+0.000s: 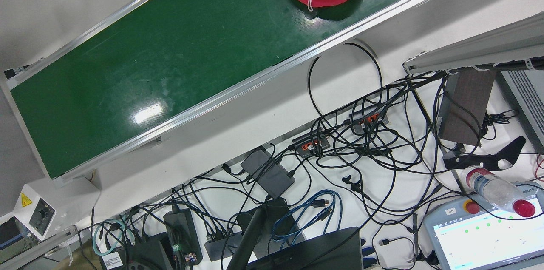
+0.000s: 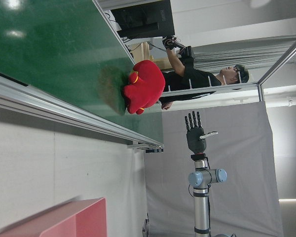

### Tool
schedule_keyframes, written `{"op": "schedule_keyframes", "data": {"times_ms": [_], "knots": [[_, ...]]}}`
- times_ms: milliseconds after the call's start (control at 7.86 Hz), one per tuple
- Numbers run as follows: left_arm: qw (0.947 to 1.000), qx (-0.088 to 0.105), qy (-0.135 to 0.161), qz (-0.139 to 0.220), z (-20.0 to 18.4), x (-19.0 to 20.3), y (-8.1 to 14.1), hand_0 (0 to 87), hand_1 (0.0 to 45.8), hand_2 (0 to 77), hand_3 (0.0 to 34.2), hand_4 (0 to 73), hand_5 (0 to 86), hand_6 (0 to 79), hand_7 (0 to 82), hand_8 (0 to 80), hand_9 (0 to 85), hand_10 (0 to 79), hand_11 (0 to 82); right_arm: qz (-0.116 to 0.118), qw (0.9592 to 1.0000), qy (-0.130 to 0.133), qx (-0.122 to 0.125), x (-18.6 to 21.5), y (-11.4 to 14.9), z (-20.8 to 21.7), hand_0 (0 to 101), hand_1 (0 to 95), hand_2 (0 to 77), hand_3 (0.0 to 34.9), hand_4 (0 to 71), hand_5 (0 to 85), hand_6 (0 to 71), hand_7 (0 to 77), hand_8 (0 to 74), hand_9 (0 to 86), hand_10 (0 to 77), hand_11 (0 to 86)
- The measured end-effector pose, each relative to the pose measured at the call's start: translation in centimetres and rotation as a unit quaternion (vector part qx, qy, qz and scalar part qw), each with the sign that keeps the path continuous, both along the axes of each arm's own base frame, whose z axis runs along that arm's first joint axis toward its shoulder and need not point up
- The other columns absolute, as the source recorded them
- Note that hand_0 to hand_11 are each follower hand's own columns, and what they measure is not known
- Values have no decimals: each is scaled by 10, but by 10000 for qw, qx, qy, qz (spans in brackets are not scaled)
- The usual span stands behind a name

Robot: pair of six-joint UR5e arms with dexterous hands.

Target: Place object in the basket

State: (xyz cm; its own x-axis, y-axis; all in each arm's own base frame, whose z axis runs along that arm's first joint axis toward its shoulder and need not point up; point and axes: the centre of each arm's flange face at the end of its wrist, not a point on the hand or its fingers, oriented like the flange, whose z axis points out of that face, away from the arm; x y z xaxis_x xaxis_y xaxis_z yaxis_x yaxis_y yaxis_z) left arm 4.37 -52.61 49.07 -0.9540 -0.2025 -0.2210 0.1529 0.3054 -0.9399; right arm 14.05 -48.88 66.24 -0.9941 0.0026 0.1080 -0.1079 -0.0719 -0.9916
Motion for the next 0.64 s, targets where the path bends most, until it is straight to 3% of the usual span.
{"op": "schedule_keyframes", "data": {"times_ms": [636], "knots": [[10000,-31,-13,-8,2,-1,2,618,202,5,0,93,175,16,16,71,114,0,5,1,10000,0,0,0,0,0,1,0,5,0,0,0,0,5,0,0,0,0]]}}
